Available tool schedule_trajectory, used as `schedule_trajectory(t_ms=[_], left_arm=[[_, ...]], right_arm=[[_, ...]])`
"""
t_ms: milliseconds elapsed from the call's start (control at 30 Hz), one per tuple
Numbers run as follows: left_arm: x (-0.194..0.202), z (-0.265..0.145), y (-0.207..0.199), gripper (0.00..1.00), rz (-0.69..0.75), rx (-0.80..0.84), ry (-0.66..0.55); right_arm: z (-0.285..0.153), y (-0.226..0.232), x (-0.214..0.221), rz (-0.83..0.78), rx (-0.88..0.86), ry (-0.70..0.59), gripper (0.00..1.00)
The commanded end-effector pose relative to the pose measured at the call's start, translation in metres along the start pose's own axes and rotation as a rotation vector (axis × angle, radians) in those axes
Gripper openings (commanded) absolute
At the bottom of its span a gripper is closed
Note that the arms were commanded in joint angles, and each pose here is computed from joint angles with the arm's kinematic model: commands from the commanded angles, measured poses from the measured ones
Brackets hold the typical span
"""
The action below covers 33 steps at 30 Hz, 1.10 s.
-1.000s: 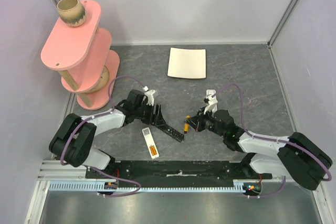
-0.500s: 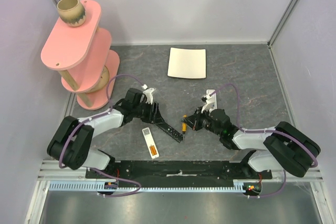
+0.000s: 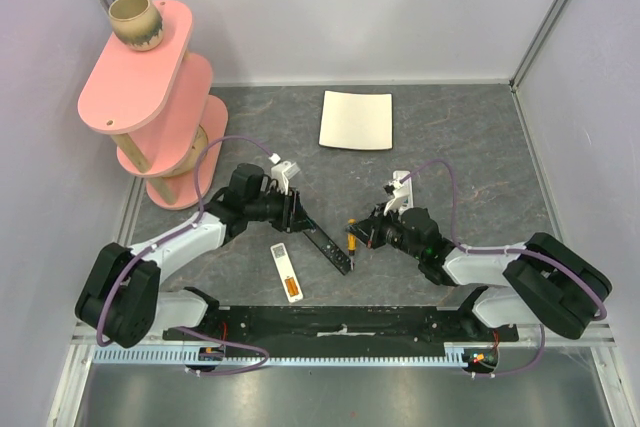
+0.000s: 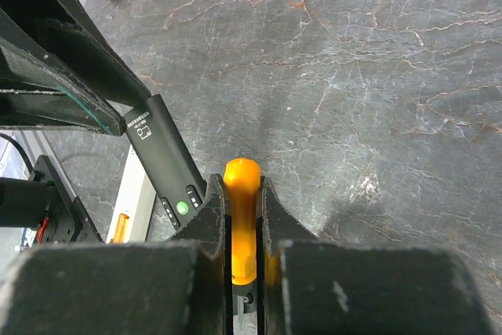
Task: Unload the batteries from the remote control
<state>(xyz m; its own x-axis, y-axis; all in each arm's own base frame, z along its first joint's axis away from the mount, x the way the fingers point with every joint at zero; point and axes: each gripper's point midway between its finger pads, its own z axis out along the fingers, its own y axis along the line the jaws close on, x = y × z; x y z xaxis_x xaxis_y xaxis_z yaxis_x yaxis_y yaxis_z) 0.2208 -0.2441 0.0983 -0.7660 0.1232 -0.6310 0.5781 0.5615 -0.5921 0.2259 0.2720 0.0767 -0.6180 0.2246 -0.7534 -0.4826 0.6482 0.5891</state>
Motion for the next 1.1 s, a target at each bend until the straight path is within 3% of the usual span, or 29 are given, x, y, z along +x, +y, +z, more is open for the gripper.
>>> schedule_trajectory(t_ms=[0, 233, 400, 533, 567, 600, 933, 1033, 1067], left_arm=[[0.012, 0.001, -0.022, 0.4, -0.048, 0.1, 0.082], [0.014, 0.006, -0.029, 0.4, -0.042, 0.122, 0.103], [0.014, 0.009, -0.028, 0.3, -0.046, 0.121, 0.109], [0.013, 0.01, -0.027, 0.12, -0.046, 0.122, 0.111], [0.013, 0.01, -0.028, 0.02, -0.046, 0.124, 0.112], [0.012, 0.011, -0.027, 0.02, -0.047, 0.123, 0.113], [0.004, 0.01, -0.022, 0.03, -0.028, 0.08, 0.101], [0.002, 0.007, -0.015, 0.22, -0.019, 0.029, 0.097], [0.001, 0.006, -0.009, 0.35, -0.007, -0.006, 0.09]], right_arm=[[0.002, 0.006, -0.027, -0.005, 0.002, -0.11, 0.0], [-0.001, 0.004, -0.031, -0.006, 0.015, -0.129, 0.0], [-0.001, 0.002, -0.031, -0.008, 0.023, -0.129, 0.0], [-0.001, 0.0, -0.028, -0.009, 0.028, -0.122, 0.0], [-0.001, 0.001, -0.028, -0.011, 0.027, -0.123, 0.0], [-0.001, 0.001, -0.029, -0.009, 0.025, -0.125, 0.0], [-0.01, 0.009, -0.047, -0.045, 0.038, -0.145, 0.0], [-0.018, 0.017, -0.052, -0.073, 0.024, -0.143, 0.0], [-0.02, 0.018, -0.052, -0.08, 0.022, -0.141, 0.0]])
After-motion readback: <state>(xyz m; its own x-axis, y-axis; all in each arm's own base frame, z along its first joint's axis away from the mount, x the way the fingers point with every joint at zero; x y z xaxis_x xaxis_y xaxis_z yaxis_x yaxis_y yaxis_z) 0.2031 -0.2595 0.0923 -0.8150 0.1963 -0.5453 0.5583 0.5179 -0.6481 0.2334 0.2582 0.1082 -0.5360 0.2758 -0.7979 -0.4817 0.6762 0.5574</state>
